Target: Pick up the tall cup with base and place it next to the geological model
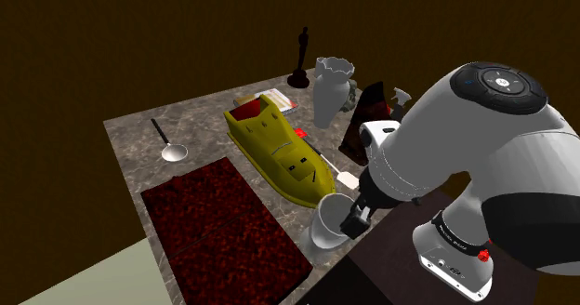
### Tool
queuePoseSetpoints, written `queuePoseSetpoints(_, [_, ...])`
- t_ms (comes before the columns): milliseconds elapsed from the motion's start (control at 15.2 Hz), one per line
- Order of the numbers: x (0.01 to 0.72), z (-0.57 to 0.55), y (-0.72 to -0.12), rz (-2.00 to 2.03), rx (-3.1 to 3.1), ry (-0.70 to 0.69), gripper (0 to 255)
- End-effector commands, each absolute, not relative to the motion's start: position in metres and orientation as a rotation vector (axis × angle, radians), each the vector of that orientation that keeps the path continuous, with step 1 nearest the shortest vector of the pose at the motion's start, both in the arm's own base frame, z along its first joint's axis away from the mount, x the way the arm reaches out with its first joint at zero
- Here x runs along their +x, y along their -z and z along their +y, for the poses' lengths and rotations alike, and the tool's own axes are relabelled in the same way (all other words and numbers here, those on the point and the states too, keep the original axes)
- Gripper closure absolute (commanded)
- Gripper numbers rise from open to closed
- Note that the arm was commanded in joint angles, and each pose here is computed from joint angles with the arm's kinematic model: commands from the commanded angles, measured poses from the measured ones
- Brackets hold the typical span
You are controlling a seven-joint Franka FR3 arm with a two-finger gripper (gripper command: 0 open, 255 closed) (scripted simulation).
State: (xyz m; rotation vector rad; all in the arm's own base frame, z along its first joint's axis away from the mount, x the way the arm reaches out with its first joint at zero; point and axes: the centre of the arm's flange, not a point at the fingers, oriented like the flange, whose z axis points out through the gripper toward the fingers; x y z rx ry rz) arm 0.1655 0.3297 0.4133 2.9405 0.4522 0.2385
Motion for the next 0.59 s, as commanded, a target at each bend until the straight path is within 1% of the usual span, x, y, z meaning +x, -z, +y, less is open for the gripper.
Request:
queuePoseSetpoints(0, [0.161, 0.332, -0.437, 0.452, 2.940, -0.237, 0])
queuePoseSetpoints(66, [0.159, 0.334, -0.447, 0.452, 2.940, -0.237, 0])
queuePoseSetpoints(528, [0.159, 0.334, -0.447, 0.452, 2.940, -0.237, 0])
